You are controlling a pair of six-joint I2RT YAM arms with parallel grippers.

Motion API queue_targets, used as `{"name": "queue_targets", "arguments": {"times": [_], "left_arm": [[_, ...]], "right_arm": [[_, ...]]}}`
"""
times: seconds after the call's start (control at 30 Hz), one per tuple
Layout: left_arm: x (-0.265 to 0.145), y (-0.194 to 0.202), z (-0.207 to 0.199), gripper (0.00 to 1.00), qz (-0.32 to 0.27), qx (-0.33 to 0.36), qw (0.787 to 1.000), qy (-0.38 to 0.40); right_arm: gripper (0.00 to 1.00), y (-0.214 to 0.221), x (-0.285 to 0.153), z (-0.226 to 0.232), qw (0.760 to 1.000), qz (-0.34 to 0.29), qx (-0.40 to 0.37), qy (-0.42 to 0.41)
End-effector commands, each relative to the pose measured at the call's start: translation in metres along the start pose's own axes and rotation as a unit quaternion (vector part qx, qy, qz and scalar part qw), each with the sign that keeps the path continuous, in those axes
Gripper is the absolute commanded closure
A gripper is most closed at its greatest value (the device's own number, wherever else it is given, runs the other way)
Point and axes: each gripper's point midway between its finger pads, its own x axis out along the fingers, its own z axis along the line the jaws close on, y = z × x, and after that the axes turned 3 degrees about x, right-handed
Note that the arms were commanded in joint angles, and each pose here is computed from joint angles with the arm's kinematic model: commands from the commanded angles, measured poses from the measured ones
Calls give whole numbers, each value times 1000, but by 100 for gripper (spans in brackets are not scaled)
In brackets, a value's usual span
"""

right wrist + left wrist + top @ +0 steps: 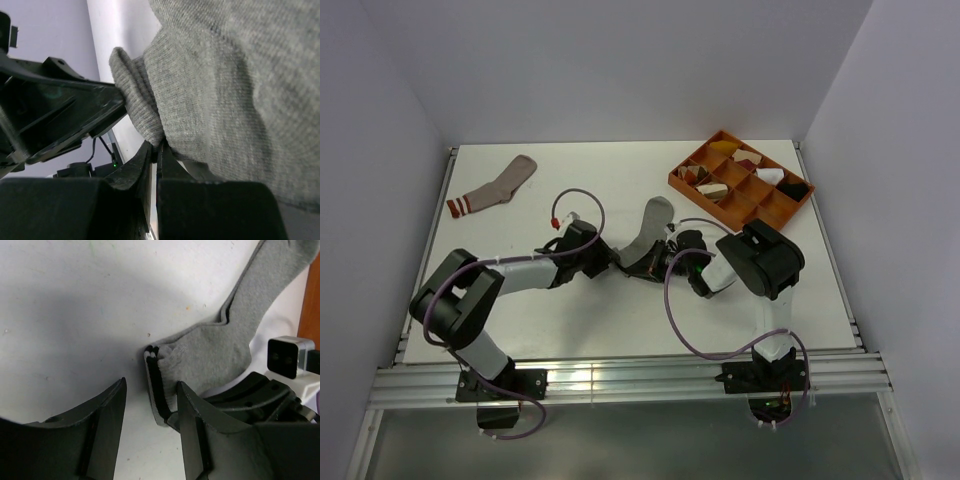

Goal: Roll the socks
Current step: Roll the sock at the center of the board.

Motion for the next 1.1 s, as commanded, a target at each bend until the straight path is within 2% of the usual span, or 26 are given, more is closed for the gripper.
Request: {"name": "queue_targets", "arguments": {"times": [0.0,0.27,0.37,0.47,0.5,0.6,0.67,0.77,0.9,1.07], "left_arm": [[6,-9,-14,51,-15,-2,1000,4],[17,-5,-9,59,-9,8,1000,-12],[18,-4,-6,68,-8,9,1000,-17],[20,-4,-6,81,-6,15,1000,-25],[20,-3,-5,88,-5,20,999,-28],[22,-8,-7,100,-8,39,998,-46],[21,-7,9,100,-3,61,994,-93],[20,-23,2,100,-14,103,986,-131],[17,-33,13,100,-2,171,966,-195],[17,-39,20,100,10,215,947,-239]], "right_arm": [[100,5,1,-7,1000,16,19,16],[100,6,3,-10,999,22,23,18],[100,5,3,-11,999,21,21,21],[100,4,4,-10,999,23,12,25],[100,4,4,-10,999,23,8,26],[95,-1,2,-3,999,20,-25,33],[86,-13,-1,10,997,-1,-72,36],[77,-22,-10,17,991,-15,-112,67],[73,-41,-21,30,982,-56,-155,92],[72,-57,-24,45,975,-82,-185,95]]}}
